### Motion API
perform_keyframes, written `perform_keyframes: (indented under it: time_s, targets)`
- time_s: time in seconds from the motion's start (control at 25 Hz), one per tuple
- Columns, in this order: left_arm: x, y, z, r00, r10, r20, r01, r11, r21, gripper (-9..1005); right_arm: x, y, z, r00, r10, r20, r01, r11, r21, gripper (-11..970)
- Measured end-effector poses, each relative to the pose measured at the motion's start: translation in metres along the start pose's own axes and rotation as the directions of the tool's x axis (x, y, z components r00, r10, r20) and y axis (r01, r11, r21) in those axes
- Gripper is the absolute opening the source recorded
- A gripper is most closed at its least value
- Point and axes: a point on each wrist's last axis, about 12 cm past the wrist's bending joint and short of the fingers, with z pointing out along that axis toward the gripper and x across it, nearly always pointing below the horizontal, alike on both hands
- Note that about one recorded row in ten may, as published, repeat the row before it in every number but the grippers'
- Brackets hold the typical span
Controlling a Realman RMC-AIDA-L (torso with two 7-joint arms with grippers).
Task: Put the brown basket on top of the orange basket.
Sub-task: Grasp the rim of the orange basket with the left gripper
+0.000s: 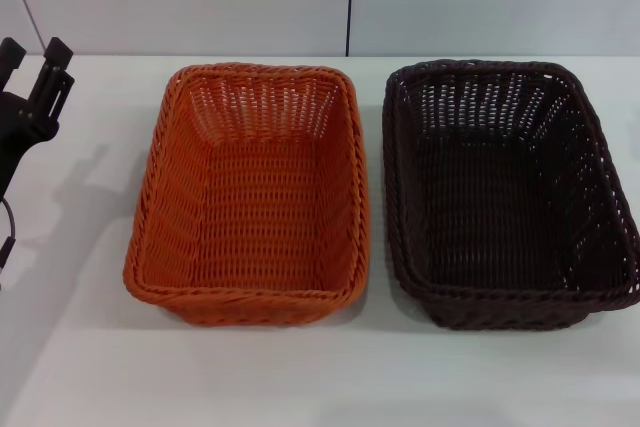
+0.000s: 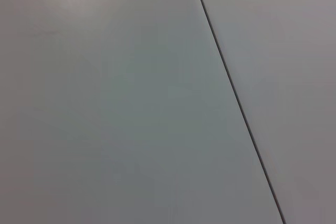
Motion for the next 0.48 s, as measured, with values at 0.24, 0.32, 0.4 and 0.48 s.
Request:
perform_keyframes:
  time_s: [0.24,0.32,0.4,0.48]
  targets:
    - [-0.0004,0.0017,-0.0005,1.000,-0.028,-0.004,0.028,1.000,-0.003,604,0.0001,-0.0001,-0.0009,1.000,0.020,-0.002,-0.020,1.000,-0.002,571]
    - [-0.0004,0.0017,-0.0004,1.000,-0.028,-0.004,0.028,1.000,-0.003,604,0.0002,-0.0007,-0.0020,1.000,0.019,-0.004,-0.019,1.000,-0.001,571]
    - [-0.0004,0.0018,-0.0004,1.000,-0.029,-0.004,0.029,1.000,-0.003,604,0.0002,-0.0011,-0.0026,1.000,0.019,-0.005,-0.019,1.000,0.000,570]
    - [-0.0005,0.0018,-0.0001,1.000,-0.029,-0.004,0.029,1.000,-0.003,604,0.0001,-0.0016,-0.0029,1.000,0.019,-0.004,-0.019,1.000,0.002,570]
